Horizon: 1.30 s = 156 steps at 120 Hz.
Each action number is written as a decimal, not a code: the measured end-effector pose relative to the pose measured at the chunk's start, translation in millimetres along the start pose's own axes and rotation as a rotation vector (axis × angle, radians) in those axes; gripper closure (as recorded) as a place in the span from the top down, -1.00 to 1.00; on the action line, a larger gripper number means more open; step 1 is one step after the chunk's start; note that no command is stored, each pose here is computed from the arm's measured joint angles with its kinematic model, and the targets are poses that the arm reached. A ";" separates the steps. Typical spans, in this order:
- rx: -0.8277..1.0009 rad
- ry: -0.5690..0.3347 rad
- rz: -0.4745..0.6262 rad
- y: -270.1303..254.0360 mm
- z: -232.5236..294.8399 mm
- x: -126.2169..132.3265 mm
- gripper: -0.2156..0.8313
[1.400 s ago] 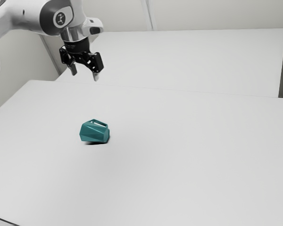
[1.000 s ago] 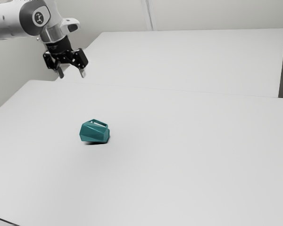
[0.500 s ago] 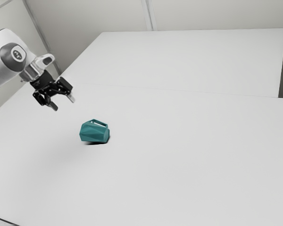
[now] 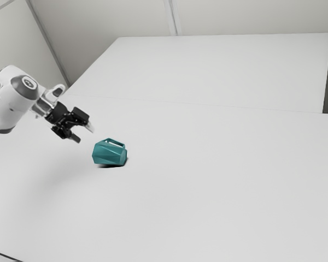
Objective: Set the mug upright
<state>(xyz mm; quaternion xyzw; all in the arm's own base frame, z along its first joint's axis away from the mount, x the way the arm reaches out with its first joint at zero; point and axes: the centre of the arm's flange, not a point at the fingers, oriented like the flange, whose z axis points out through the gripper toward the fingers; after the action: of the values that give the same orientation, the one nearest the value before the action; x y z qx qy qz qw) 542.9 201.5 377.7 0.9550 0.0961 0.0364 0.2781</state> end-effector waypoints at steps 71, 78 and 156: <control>-0.149 0.019 0.122 -55.5 52.9 25.8 0.59; -0.164 0.024 0.134 -53.5 56.0 26.7 0.59; -0.251 0.047 0.173 -45.5 81.7 1.2 0.27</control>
<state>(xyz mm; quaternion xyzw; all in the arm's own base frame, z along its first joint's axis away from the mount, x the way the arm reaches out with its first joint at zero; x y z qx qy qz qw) 546.6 196.5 284.3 0.9163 0.0146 0.0945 0.3889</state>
